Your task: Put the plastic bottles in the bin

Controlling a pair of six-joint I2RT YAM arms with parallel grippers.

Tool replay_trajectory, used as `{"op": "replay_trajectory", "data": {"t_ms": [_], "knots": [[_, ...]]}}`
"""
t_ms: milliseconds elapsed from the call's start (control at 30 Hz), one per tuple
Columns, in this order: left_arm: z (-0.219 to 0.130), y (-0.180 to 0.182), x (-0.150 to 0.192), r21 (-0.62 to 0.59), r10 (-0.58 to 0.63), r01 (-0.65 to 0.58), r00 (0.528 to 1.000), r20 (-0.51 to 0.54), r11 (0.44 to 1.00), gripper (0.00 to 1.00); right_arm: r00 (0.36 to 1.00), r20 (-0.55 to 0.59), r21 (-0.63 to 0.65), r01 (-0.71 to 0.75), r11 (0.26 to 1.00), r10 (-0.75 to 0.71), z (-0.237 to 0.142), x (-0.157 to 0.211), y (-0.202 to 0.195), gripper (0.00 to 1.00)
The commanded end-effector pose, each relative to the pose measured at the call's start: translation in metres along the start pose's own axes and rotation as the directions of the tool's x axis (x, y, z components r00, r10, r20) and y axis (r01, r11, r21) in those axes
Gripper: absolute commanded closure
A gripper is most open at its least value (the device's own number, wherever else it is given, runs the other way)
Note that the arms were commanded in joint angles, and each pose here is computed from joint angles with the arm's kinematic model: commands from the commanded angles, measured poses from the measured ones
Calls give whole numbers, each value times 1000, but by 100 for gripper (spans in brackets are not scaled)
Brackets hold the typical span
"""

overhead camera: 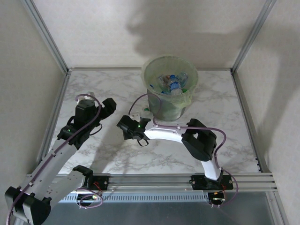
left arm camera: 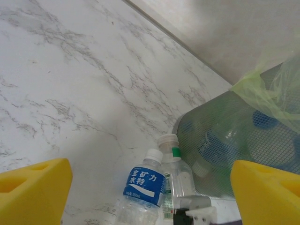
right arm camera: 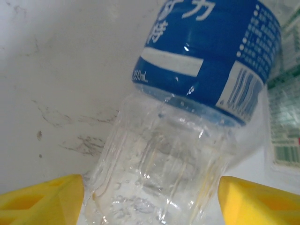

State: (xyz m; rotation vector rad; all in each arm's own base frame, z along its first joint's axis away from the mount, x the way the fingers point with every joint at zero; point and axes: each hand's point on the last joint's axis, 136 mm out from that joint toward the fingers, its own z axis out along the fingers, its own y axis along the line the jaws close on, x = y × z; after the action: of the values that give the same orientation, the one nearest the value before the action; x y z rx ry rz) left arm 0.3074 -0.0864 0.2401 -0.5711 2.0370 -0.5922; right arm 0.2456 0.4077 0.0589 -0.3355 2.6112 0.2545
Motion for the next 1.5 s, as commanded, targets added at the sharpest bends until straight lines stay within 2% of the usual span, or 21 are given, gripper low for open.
{"op": "replay_trajectory", "data": {"t_ms": [0,267,667,833,1033,1233,1467], "knots": [[-2,2,2,13,-9,9,1000,-4,1000,13,1000,8,41,16,999,-17,6,-13,-2,22],[-4,2,-2,13,-4,4,1000,0,1000,13,1000,-2,119,18,993,-18,22,-27,-8,21],[-5,2,-3,13,-8,8,1000,-1,1000,14,998,-13,141,56,988,-54,44,-39,2,23],[-4,4,-3,10,-8,8,1000,-3,1000,14,998,-20,140,57,989,-55,46,-36,1,32],[-3,5,-4,10,-12,12,1000,0,1000,14,998,-30,136,58,989,-54,47,-29,0,24],[-3,7,-2,12,-17,17,1000,0,1000,14,999,-25,133,45,990,-42,46,-25,-2,40],[-4,10,-3,7,-26,26,1000,4,1000,14,998,36,91,41,995,-44,18,-36,10,46]]}}
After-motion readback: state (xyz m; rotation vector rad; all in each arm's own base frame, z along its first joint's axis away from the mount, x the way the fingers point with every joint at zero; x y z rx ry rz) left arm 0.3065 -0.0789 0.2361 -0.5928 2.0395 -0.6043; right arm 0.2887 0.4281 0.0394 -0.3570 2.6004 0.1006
